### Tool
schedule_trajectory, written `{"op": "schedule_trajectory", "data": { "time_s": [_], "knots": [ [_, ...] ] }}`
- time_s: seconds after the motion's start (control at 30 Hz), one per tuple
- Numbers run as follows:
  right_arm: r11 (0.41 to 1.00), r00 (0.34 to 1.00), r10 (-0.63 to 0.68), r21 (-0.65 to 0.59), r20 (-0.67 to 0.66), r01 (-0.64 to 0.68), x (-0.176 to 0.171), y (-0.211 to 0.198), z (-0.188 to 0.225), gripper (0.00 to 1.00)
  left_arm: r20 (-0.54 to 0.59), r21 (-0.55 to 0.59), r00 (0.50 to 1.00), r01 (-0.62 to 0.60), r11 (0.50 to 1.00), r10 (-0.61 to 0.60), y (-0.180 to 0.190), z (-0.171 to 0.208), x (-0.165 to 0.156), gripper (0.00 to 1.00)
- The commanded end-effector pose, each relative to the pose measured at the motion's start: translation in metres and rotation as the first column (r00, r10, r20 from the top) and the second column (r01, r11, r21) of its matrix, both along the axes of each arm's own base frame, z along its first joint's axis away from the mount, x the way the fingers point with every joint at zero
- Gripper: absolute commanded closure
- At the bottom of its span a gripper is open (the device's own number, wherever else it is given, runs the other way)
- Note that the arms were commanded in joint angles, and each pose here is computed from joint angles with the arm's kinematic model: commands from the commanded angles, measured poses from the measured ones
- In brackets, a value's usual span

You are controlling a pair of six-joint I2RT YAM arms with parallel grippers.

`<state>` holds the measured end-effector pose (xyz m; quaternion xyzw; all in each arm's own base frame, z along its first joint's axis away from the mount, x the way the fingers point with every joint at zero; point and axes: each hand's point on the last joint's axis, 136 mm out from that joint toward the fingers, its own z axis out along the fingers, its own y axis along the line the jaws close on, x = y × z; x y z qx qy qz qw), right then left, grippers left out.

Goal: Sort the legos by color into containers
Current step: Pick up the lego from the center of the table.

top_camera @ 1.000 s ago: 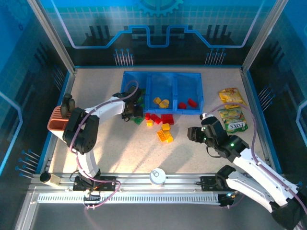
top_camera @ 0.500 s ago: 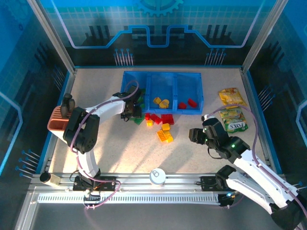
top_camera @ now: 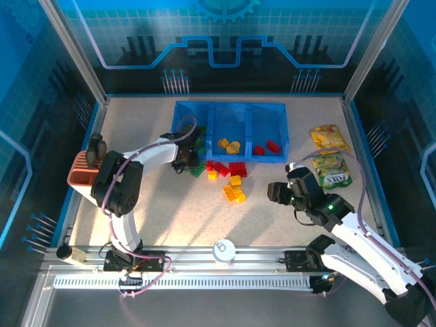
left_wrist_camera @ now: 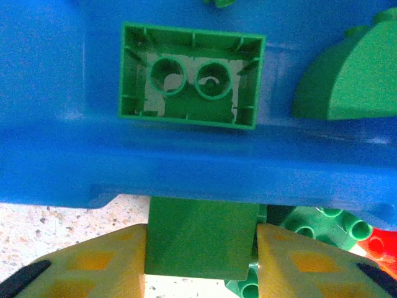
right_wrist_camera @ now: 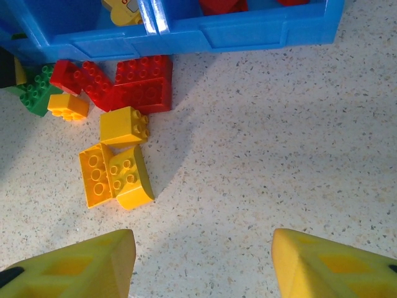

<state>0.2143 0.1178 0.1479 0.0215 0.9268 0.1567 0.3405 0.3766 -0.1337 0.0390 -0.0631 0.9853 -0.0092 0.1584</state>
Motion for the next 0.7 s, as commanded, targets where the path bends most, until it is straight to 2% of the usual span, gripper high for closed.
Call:
{"op": "schedule_trajectory", "data": {
  "time_s": [0.0,0.17,0.37,0.53,0.67],
  "knots": [
    [1.000,1.000,-0.017,0.023,-0.005,0.017,0.002,0.001,0.000,0.39,-0.045,0.021,0.999,-0.003,1.000,0.004,0.009,-0.010,-0.016,0.61],
    [1.000,1.000,-0.016,0.026,-0.002,0.016,0.002,0.001,0.000,0.39,-0.028,-0.010,0.999,-0.027,1.000,0.027,0.010,0.004,-0.025,0.61],
    [0.999,1.000,-0.017,0.032,-0.010,0.018,0.001,0.001,-0.007,0.39,0.065,-0.084,0.997,-0.026,0.996,0.031,0.006,0.044,-0.029,0.61],
    [0.999,1.000,-0.018,0.042,-0.009,0.018,0.000,0.001,-0.007,0.39,0.176,-0.107,0.984,0.016,0.994,0.003,-0.001,0.088,-0.006,0.60],
    [0.999,1.000,-0.020,0.050,-0.009,0.020,-0.003,0.001,-0.004,0.39,0.203,-0.112,0.979,0.028,0.993,-0.004,-0.006,0.104,0.024,0.59]
  ]
}}
